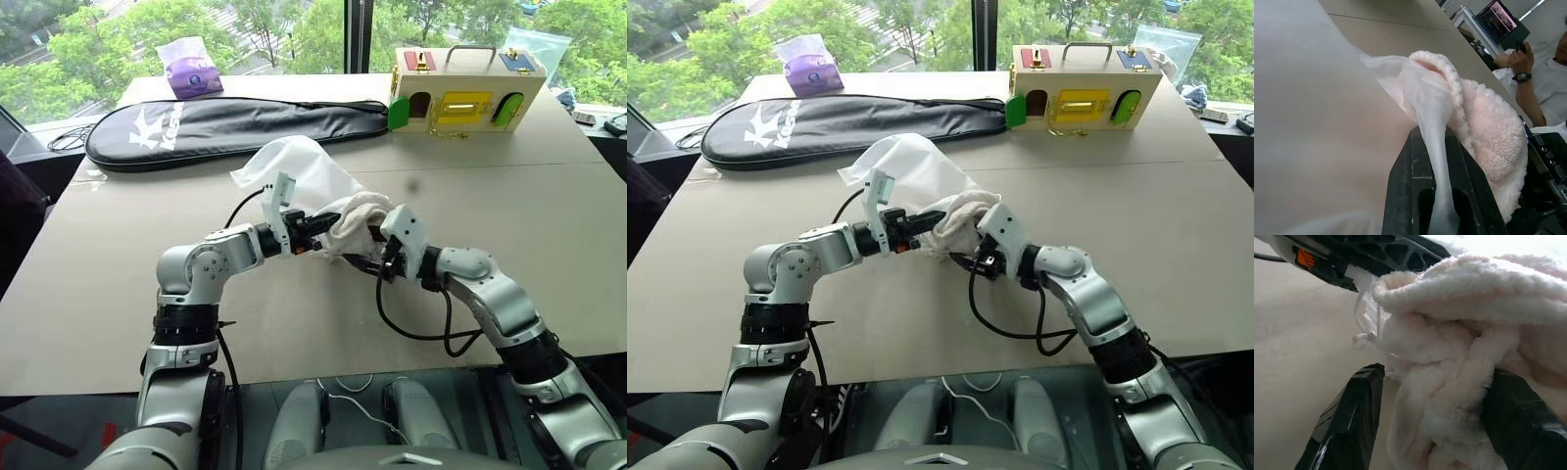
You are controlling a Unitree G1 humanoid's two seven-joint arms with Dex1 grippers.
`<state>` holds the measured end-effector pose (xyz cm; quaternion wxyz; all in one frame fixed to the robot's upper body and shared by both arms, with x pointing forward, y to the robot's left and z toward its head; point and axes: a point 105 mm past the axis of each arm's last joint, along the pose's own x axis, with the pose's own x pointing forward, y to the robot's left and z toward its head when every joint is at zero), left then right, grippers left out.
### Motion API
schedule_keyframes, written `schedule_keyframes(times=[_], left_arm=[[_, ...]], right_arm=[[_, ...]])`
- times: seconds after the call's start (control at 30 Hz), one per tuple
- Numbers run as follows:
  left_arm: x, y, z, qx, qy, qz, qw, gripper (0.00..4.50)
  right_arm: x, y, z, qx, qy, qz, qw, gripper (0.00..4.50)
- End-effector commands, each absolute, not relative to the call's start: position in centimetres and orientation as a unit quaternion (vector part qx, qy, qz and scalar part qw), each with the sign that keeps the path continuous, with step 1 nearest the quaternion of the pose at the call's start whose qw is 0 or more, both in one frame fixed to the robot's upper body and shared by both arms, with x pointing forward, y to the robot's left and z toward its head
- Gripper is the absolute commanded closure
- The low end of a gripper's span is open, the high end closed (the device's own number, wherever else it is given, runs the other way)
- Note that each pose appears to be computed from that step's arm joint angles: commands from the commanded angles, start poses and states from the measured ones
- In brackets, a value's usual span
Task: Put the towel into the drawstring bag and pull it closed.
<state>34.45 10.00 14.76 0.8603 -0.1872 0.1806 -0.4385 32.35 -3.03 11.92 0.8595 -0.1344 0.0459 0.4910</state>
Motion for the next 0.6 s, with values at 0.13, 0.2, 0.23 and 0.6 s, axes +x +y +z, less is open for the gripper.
schedule_keyframes(times=[0.13,0.2,0.23,0.6], left_arm=[[33.4,9.5,15.6,-0.179,0.173,-0.466,0.849,4.50],[33.2,9.4,15.5,-0.176,0.177,-0.471,0.846,4.50],[33.0,9.3,15.4,-0.175,0.179,-0.476,0.843,4.50],[32.5,8.2,16.4,-0.145,0.164,-0.519,0.826,4.50]], right_arm=[[35.6,-3.0,13.4,-0.142,0.001,0.407,0.902,2.25],[35.8,-2.6,14.0,-0.128,-0.011,0.402,0.907,3.13],[35.8,-2.4,14.3,-0.121,-0.016,0.402,0.907,3.71],[30.7,0.3,14.7,-0.119,-0.011,0.569,0.814,4.48]])
